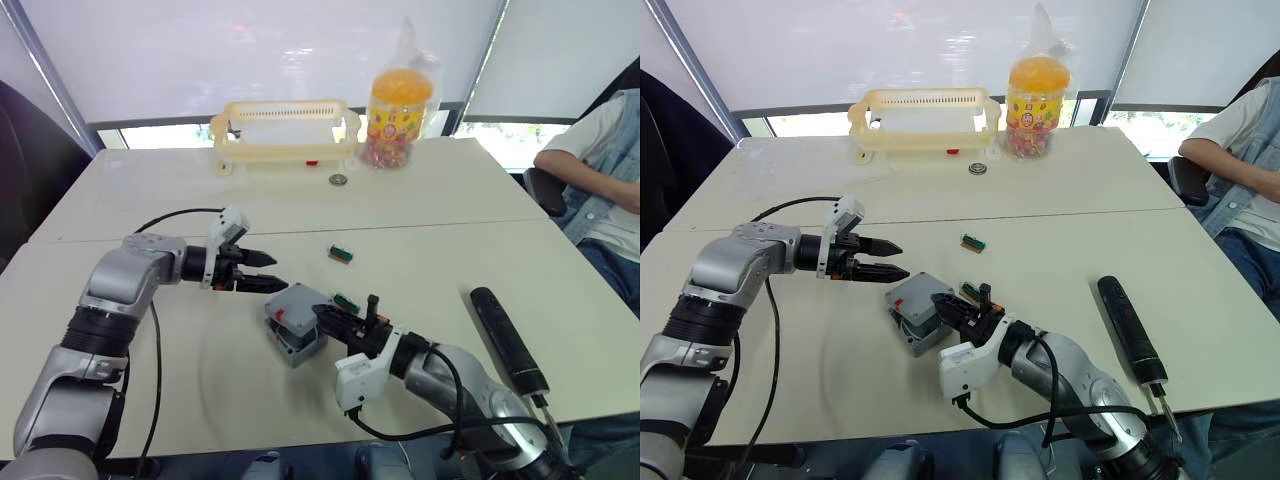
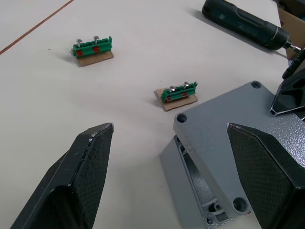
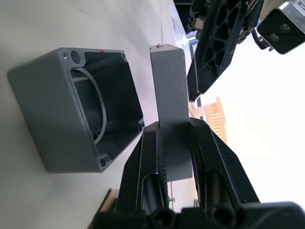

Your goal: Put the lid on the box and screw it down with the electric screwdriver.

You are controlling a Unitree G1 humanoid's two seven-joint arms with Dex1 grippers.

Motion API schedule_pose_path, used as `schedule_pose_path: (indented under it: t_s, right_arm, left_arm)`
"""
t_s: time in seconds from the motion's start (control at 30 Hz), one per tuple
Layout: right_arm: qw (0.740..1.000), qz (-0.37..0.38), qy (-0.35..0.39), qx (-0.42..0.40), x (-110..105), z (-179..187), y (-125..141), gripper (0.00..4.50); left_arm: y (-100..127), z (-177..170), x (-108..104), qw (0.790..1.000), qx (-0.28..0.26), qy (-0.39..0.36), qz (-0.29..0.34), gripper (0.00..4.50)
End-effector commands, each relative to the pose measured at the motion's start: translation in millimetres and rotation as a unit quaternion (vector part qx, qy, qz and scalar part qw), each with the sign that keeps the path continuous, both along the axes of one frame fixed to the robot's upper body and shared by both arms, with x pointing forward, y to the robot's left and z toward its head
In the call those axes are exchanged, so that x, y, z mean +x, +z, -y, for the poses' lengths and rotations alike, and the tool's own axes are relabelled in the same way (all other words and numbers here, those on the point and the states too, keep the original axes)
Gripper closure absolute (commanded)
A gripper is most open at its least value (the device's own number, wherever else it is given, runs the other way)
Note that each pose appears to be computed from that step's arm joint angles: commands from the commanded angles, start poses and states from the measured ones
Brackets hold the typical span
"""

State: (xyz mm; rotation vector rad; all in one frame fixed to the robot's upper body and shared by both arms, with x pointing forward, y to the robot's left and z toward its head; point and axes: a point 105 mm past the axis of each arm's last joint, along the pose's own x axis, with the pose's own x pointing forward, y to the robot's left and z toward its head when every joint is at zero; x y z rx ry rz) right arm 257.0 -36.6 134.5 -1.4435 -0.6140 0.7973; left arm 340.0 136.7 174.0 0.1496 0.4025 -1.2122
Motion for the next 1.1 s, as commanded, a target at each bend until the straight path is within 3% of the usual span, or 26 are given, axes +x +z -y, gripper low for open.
schedule_pose_path:
  t_s: [0.03, 0.23, 0.8, 1.03, 1.1]
  right_arm:
    - [1.000, 0.011, 0.008, 0.002, -3, -5, 5, 4.16]
    - [1.000, 0.004, 0.013, -0.004, -5, -7, 1, 4.16]
    - [0.999, -0.019, 0.018, -0.023, -5, -10, -6, 4.16]
    - [0.999, -0.019, 0.017, -0.024, -11, -2, -6, 0.82]
    - [0.999, -0.020, 0.012, -0.022, -13, 3, -4, 0.82]
  left_arm:
    - [12, -2, 1, 1.000, -0.003, -0.002, 0.026, 0.61]
    - [7, 3, 1, 1.000, 0.008, -0.011, 0.028, 0.61]
    - [-37, 8, 0, 0.994, 0.088, -0.062, 0.035, 0.61]
    - [-50, 12, 0, 0.991, 0.101, -0.075, 0.034, 0.55]
    - [-52, 13, 1, 0.992, 0.099, -0.074, 0.032, 0.55]
